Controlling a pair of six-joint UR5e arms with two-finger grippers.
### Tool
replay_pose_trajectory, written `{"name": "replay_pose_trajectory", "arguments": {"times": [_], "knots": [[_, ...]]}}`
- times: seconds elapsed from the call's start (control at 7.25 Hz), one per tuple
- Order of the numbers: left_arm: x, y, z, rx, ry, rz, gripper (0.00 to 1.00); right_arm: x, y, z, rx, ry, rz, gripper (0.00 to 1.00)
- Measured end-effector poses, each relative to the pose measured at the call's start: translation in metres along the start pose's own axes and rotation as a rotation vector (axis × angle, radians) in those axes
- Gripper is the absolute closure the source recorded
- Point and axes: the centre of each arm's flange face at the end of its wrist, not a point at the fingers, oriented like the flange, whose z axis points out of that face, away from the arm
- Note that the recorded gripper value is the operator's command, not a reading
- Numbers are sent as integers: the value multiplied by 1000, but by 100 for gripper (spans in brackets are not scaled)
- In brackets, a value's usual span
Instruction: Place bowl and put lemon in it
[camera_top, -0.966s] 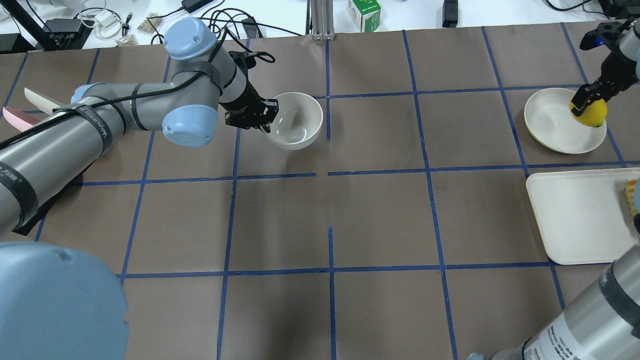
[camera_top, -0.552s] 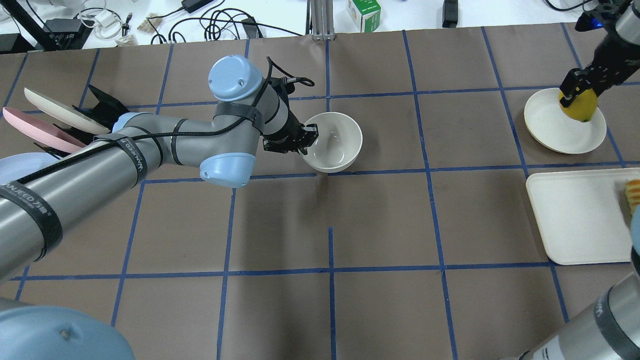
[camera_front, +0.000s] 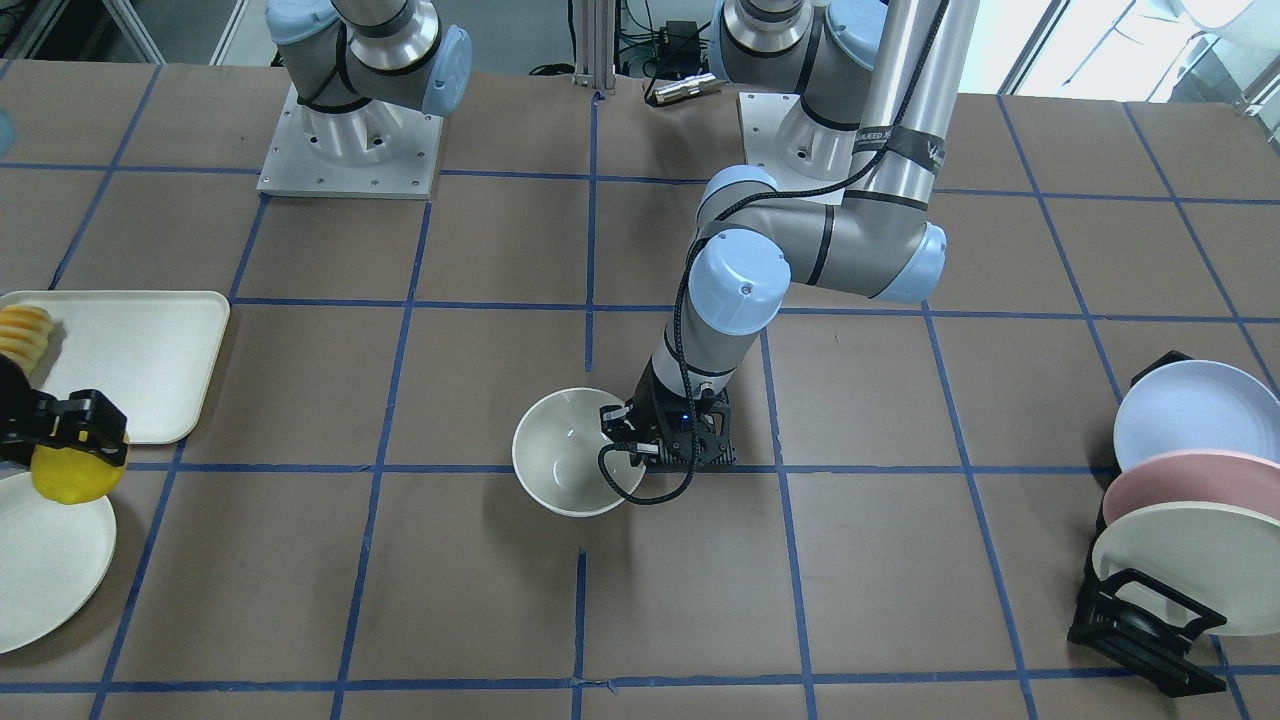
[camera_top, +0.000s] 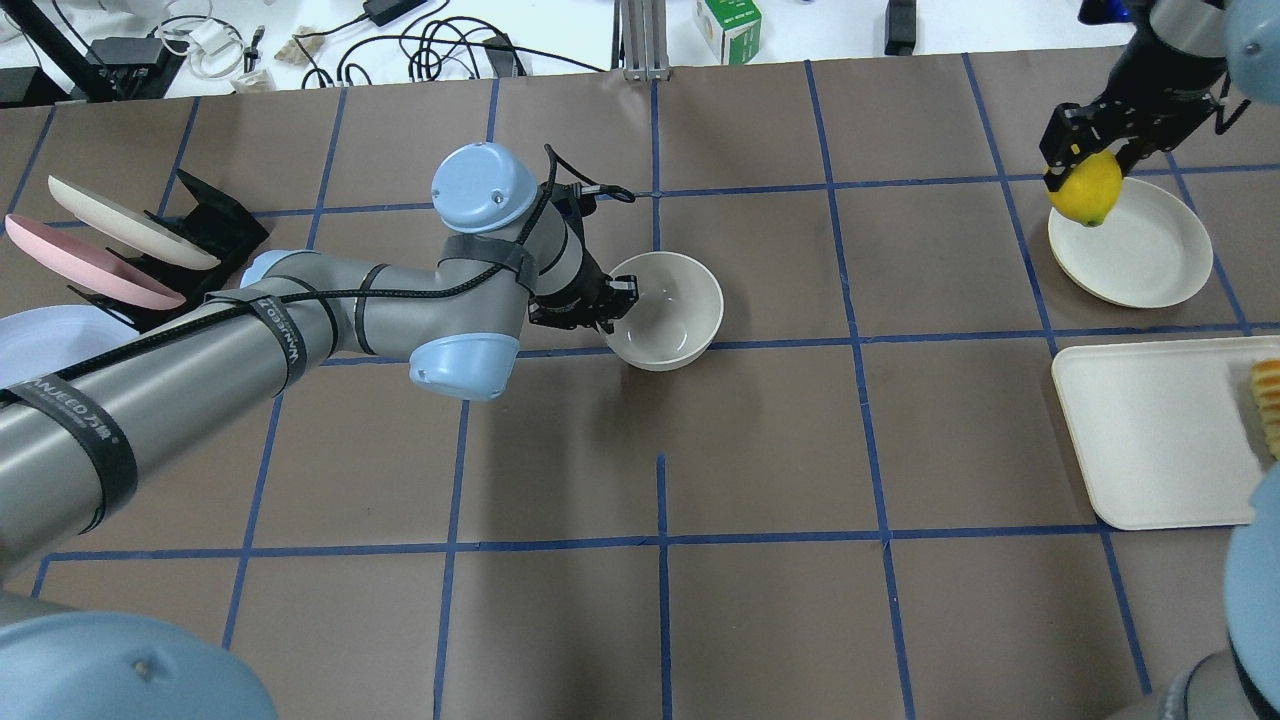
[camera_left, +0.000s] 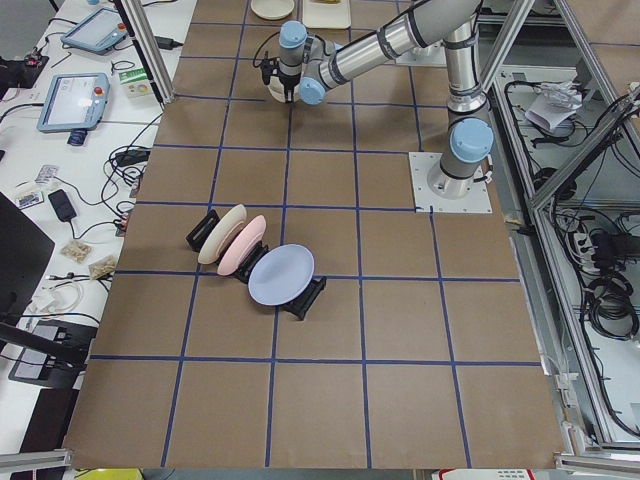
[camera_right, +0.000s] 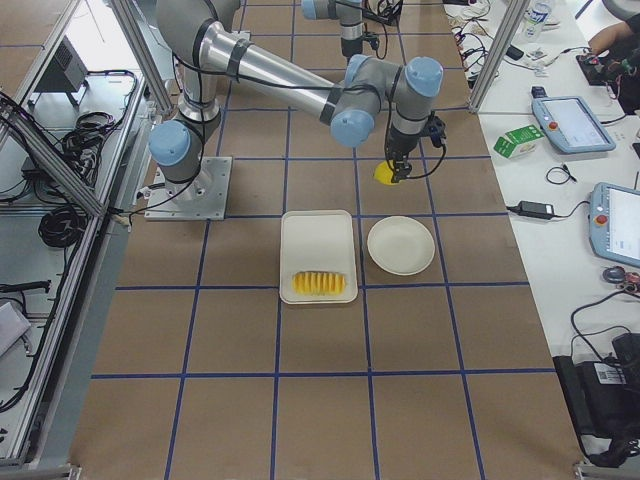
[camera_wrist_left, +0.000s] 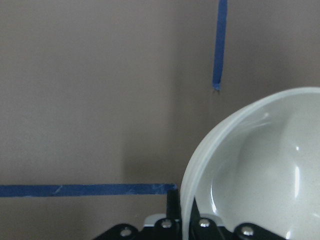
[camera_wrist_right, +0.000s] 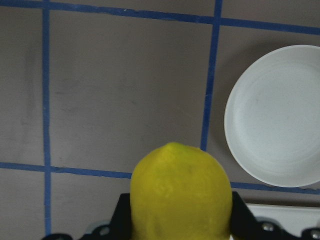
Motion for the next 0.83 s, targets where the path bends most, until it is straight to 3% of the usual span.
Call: {"name": "replay_pose_trajectory", "arguments": {"times": [0.14, 0.28, 0.41, 0.55, 0.83], "knots": [[-2, 3, 3, -9, -4, -2, 100, -26, -1, -5, 3, -3, 17, 100], [-5, 7, 6, -15, -16, -1, 47, -39, -1, -8, 4, -6, 28, 100], [-9, 7, 9, -11, -51, 4, 12, -49, 0, -11, 7, -9, 41, 100], [-14, 6, 10, -1, -88, 11, 1, -61, 0, -14, 13, -17, 60, 100], [-9, 1, -7, 21, -57, 22, 0, -103, -1, -18, 22, -32, 112, 100]]}}
